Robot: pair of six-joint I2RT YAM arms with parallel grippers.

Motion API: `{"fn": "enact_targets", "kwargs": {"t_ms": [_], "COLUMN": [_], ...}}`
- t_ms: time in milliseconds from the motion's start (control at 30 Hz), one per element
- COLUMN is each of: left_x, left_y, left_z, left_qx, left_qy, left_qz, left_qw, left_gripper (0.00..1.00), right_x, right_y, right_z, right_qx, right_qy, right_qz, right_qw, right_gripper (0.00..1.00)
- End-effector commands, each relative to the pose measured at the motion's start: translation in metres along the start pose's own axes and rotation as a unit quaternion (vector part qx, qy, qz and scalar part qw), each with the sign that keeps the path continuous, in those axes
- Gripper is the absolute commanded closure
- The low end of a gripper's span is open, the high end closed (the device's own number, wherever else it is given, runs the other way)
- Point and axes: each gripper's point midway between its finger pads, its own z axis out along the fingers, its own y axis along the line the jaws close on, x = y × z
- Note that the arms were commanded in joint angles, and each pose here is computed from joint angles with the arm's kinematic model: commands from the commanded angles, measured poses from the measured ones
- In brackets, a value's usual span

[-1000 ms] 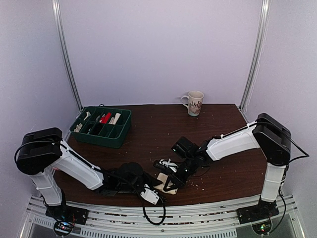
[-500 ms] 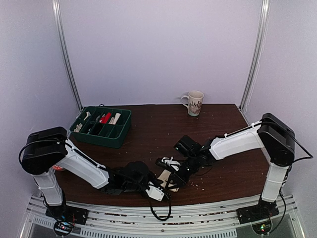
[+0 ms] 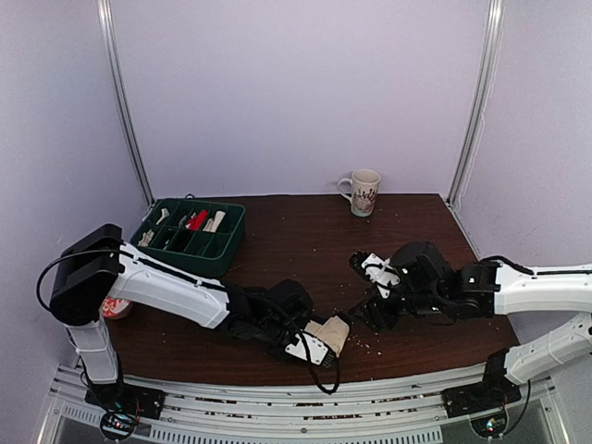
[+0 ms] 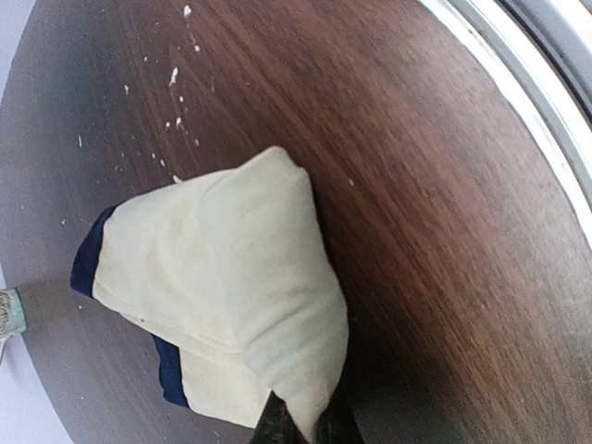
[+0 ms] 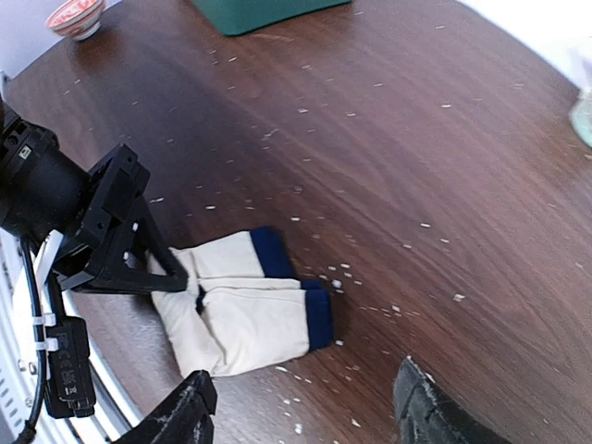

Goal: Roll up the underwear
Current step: Roll the underwear at the center of the board.

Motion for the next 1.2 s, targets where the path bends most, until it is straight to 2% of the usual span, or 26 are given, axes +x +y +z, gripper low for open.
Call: {"fn": "enact_targets", "kwargs": {"t_ms": [0,233,400,600,700,800,1000,1167], "left_x": [0.018,0.036,0.064,0.087,0.084,0.081,0.076,0.079], "left_y": [-0.045,-0.034,-0.017,-0.016,-0.017,-0.018,-0.022,-0.019], "left_z": [0.007,0.020,0.024,0.022,0.022,0.022,0.023,0.024], "left_qx": [0.151,0.218,0.224,0.235,0.247,0.261,0.306,0.333], "left_qy": [0.046,0.059,0.065,0.072,0.066,0.061,0.029,0.011], "left_qz": [-0.064,-0.170,-0.249,-0.300,-0.304,-0.306,-0.326,-0.350], "left_qw": [0.985,0.959,0.940,0.922,0.918,0.913,0.894,0.875], "left_gripper": [1.00,1.00,1.00,1.00,1.00,1.00,1.00,1.00], "right_x": [-0.003,-0.013,-0.025,-0.036,-0.037,-0.030,-0.001,0.016], "right_y": [-0.029,-0.033,-0.024,-0.007,0.008,0.029,0.077,0.084], "right_z": [-0.018,-0.041,-0.058,-0.072,-0.067,-0.055,-0.013,0.013], "right_qx": [0.109,0.193,0.233,0.254,0.261,0.278,0.216,0.201], "right_qy": [-0.047,-0.090,-0.134,-0.174,-0.170,-0.145,-0.093,-0.062], "right_qz": [0.012,-0.010,-0.038,-0.077,-0.116,-0.191,-0.310,-0.366], "right_qw": [0.993,0.977,0.962,0.948,0.943,0.930,0.921,0.906], "right_gripper": [0.30,0.27,0.24,0.22,0.22,0.22,0.24,0.25]}}
